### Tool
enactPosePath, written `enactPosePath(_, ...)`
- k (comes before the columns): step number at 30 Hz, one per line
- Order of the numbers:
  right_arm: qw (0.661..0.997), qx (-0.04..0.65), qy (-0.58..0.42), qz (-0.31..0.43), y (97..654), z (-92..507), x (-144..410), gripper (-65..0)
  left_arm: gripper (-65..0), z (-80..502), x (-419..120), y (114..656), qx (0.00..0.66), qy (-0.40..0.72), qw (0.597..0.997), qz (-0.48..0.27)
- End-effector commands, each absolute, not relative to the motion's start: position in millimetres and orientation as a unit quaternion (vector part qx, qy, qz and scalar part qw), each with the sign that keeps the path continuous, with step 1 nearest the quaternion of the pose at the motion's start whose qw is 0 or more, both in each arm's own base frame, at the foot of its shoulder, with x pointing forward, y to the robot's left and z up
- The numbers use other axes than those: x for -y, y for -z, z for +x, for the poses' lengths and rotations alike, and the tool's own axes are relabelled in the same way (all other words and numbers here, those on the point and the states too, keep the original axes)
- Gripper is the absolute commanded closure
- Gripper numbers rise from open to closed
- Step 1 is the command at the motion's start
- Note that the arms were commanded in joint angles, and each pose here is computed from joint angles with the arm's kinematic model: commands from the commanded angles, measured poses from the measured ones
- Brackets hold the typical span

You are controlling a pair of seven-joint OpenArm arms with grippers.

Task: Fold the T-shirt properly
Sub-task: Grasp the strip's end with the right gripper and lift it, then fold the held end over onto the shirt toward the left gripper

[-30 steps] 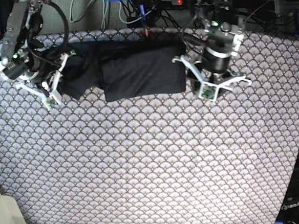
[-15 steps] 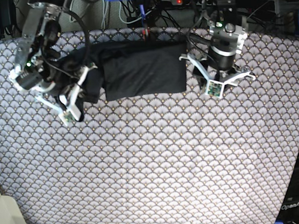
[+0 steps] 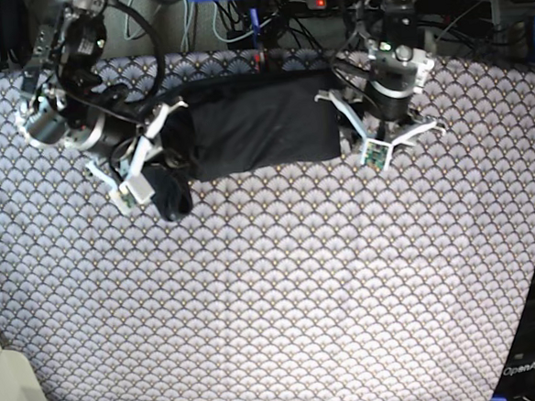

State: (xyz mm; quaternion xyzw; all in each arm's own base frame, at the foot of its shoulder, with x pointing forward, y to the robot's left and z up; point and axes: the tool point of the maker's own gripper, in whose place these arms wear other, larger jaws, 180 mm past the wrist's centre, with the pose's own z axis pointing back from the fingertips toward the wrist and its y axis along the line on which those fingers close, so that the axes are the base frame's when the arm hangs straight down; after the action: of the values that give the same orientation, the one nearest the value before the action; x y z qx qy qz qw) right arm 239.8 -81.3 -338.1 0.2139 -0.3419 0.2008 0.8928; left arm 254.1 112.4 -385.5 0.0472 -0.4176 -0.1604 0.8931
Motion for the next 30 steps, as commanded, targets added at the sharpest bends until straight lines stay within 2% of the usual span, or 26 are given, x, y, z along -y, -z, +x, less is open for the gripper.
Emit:
enactPosePath(1,0.883,0.362,-0.2,0.221,328,243,80,-0.8,-23.9,259,-107,381,0.432,0.156,0.888,0.04)
enactPosePath(7,0.888,0.348,-0.196,0.229,335,231,78,-0.8,-23.9,264,-90,411,0.401,0.164,0.901,0.019)
enactPosePath(17,0.824,0.379,-0.241,0.344,302,221,41,-0.8,-23.9,278,-57,406,0.413,0.197,0.889,-0.006)
enactPosePath(25,0.791,0.361,-0.289,0.401,296,203,-11,-0.8,-23.9,291,-45,395,0.431,0.187,0.883,-0.017)
enactPosePath(30,0.781,0.373,-0.288,0.41,287,210,-21,-0.8,-23.9,289,-47,396,0.428,0.185,0.884,-0.016)
